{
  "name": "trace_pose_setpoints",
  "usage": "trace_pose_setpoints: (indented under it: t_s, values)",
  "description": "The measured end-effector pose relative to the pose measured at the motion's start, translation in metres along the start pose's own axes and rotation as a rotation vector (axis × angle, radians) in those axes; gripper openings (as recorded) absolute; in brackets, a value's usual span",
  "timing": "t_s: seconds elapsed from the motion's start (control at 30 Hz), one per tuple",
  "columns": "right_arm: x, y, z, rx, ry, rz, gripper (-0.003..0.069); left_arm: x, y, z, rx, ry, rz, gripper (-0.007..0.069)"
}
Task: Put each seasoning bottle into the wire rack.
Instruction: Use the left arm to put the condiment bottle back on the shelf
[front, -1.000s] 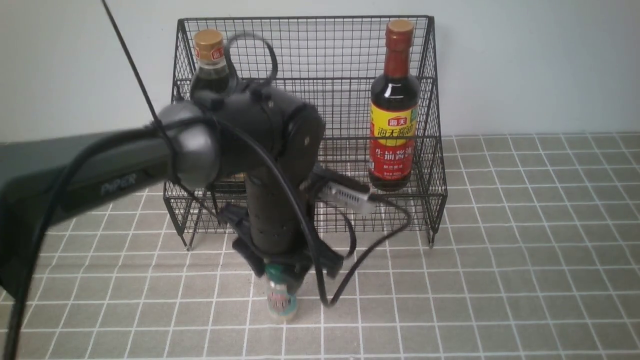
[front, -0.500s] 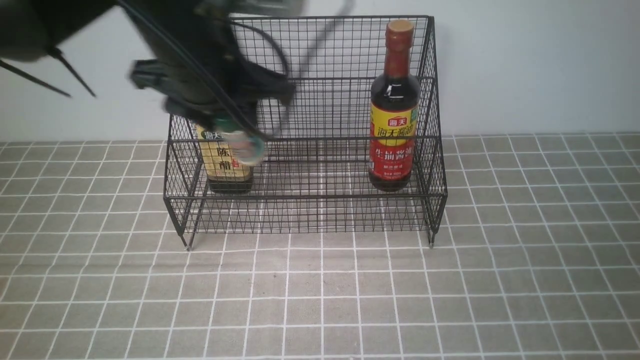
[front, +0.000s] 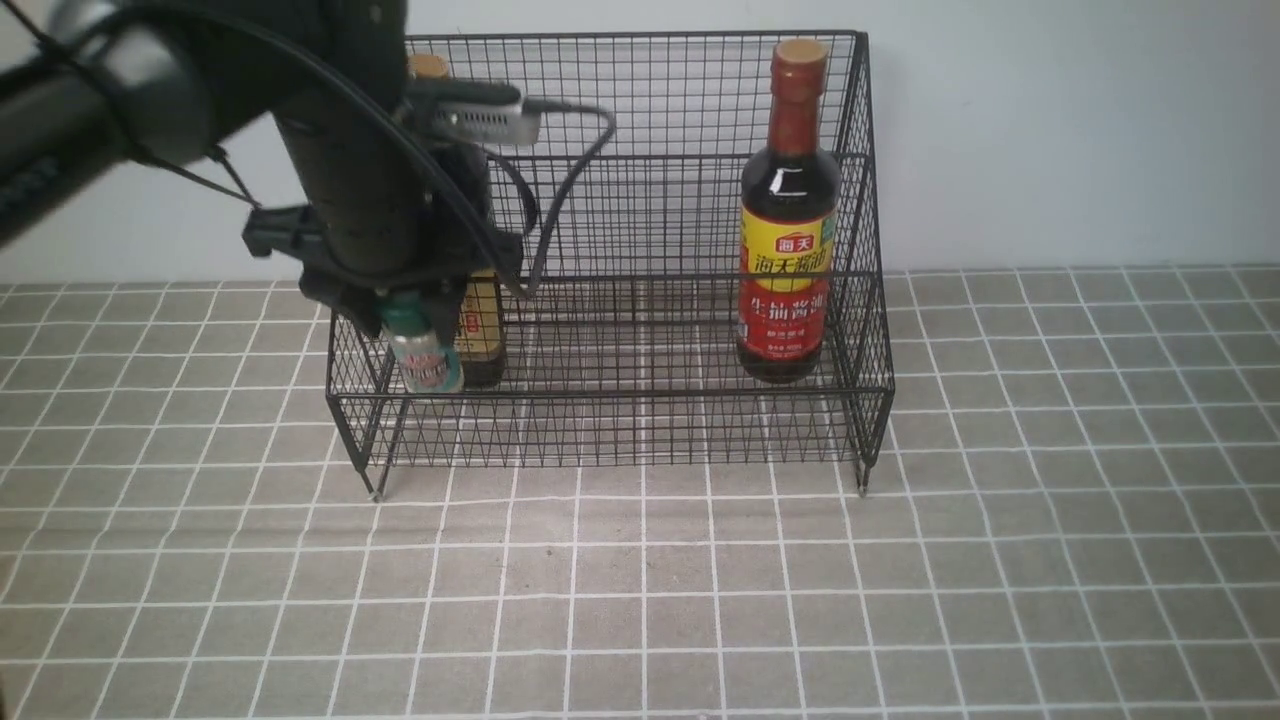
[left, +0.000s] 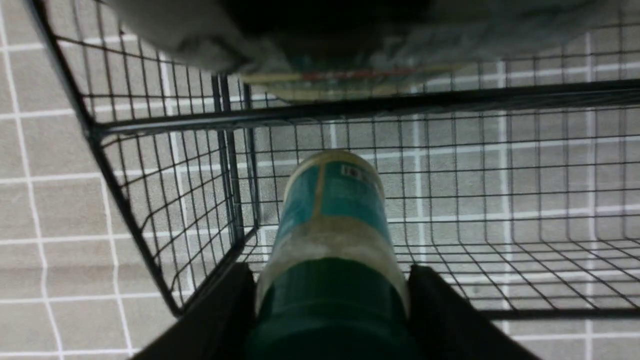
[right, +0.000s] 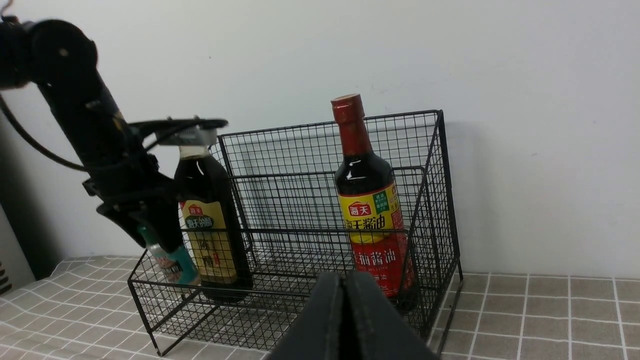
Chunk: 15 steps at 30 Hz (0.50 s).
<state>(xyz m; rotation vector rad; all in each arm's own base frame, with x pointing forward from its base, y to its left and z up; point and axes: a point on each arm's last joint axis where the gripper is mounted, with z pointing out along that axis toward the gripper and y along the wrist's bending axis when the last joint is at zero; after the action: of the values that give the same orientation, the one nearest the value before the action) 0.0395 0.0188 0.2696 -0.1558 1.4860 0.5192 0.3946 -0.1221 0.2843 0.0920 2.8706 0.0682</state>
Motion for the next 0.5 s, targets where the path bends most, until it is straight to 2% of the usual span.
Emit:
trace_pose_setpoints:
  t_s: [0.27,0.5]
  values:
    - [0.0,0.0,0.0,0.0,0.0,0.0,-0.0013,-0.002,-0.004,0.027,-0.015,0.057,0.046,0.0341]
    - [0.0,0.0,0.0,0.0,0.0,0.0,-0.0013,-0.002,-0.004,0.029,-0.018,0.063,0.049,0.0347]
